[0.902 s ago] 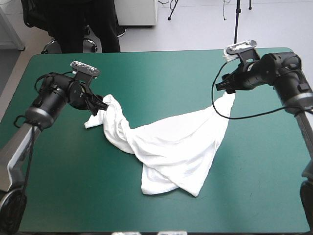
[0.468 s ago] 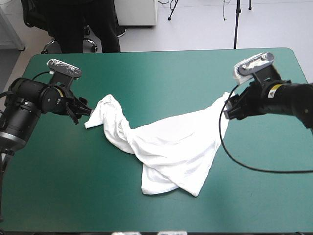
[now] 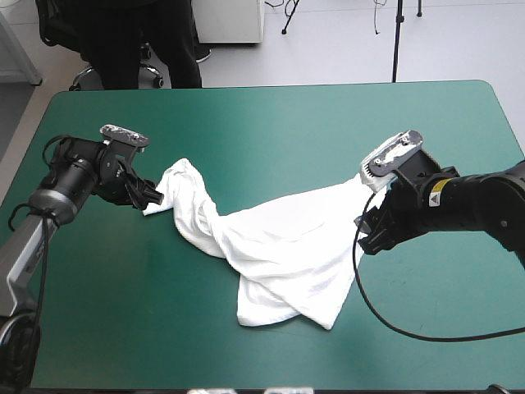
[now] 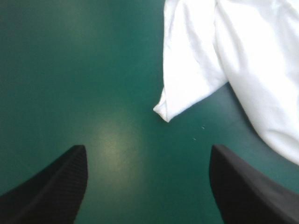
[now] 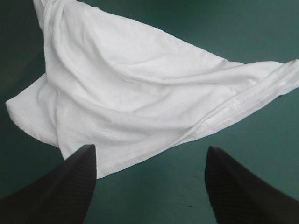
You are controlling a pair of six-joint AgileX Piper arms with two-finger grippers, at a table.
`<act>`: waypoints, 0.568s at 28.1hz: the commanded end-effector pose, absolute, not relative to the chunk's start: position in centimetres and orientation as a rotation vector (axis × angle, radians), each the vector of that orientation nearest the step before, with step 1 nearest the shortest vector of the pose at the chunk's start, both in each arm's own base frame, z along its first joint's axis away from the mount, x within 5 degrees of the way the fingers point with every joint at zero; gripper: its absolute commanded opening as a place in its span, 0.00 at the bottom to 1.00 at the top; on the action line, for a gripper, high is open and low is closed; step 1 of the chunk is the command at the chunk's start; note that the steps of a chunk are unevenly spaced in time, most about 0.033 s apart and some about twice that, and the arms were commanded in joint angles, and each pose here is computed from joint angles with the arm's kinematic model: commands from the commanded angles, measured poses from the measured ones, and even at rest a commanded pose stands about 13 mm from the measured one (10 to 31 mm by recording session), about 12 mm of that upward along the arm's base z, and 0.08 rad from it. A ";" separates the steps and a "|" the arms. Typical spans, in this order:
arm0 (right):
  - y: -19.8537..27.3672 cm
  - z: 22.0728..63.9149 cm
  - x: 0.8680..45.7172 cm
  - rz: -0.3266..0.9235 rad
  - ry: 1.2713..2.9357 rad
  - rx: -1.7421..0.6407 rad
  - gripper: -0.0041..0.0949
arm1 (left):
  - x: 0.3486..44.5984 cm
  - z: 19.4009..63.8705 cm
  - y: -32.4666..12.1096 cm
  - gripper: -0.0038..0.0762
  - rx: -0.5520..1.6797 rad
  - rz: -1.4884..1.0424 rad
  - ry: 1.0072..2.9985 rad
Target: Fold the cloth
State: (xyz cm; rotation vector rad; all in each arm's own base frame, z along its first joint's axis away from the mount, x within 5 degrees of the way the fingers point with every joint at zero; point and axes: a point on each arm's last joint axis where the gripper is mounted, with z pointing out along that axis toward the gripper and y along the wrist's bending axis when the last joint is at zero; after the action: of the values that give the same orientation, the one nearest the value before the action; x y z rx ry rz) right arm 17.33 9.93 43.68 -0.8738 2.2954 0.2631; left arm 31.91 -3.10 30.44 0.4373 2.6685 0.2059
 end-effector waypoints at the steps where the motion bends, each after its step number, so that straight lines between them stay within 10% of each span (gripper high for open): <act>1: 10.5 44.4 16.7 0.285 2.247 -0.926 0.66 | 33.5 29.8 -2.7 0.71 0.404 0.186 2.643; 12: 14.4 43.6 14.7 0.348 2.144 -1.243 0.65 | 38.1 25.4 -3.2 0.70 0.422 0.109 2.718; 16: 15.4 41.3 14.0 0.310 2.144 -1.399 0.66 | 39.2 24.9 -3.7 0.56 0.409 0.051 2.728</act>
State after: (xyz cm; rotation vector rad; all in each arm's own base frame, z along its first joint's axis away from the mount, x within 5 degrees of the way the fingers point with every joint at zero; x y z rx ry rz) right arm 14.52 15.50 41.48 -1.3494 2.1739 0.3370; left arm 38.83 -3.43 22.53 0.4384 2.8097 0.0894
